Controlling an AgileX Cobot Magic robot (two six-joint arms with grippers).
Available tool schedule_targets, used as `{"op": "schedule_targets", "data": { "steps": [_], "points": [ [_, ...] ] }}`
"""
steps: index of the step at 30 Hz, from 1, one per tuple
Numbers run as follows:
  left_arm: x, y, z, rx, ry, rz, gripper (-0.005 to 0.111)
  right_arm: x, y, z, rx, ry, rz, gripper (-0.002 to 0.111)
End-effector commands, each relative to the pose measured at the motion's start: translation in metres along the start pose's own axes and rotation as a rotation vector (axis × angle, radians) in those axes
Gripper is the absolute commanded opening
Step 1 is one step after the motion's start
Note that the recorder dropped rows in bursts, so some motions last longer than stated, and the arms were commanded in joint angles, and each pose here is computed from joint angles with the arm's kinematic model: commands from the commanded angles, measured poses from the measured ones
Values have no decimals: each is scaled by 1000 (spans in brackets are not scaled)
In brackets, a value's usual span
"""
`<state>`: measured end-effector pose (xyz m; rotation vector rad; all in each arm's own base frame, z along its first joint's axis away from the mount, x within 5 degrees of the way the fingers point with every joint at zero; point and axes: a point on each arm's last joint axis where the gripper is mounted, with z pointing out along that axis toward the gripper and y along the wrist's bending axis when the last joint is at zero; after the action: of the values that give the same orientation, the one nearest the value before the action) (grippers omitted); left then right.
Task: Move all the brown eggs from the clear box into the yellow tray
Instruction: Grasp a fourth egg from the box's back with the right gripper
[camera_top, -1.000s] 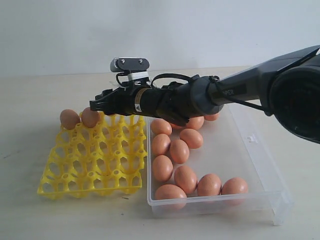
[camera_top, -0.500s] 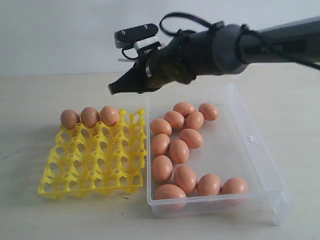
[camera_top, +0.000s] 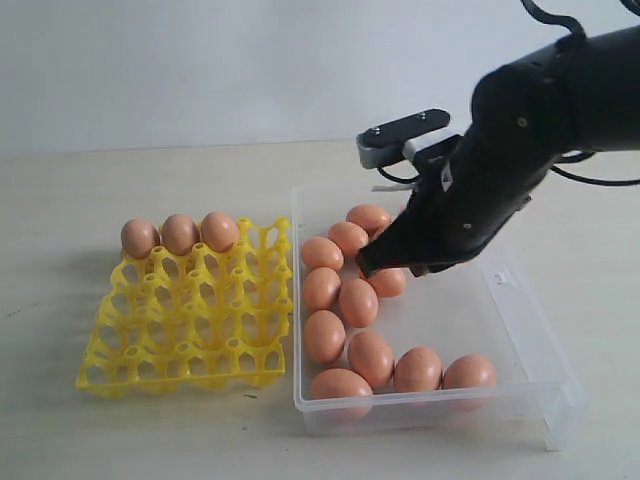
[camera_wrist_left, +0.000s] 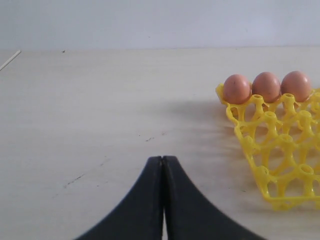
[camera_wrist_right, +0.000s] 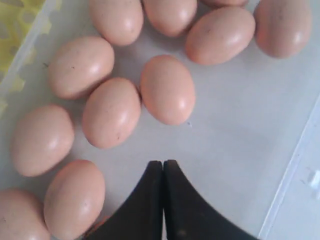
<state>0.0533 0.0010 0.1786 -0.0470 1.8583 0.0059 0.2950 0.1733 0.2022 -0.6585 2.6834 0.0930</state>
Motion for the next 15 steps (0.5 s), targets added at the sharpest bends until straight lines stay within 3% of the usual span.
{"op": "schedule_targets", "data": {
  "steps": [1,6,15],
  "points": [
    [-3,-1,-1,10,-22,-3,0,10,-11,-5,-7,-174,23,14],
    [-3,-1,-1,10,-22,-3,0,-8,-6,7,-73,-204,93,54],
    [-3,-1,-1,10,-22,-3,0,-34,-4,57,-66,-45,64,54]
  ]
}}
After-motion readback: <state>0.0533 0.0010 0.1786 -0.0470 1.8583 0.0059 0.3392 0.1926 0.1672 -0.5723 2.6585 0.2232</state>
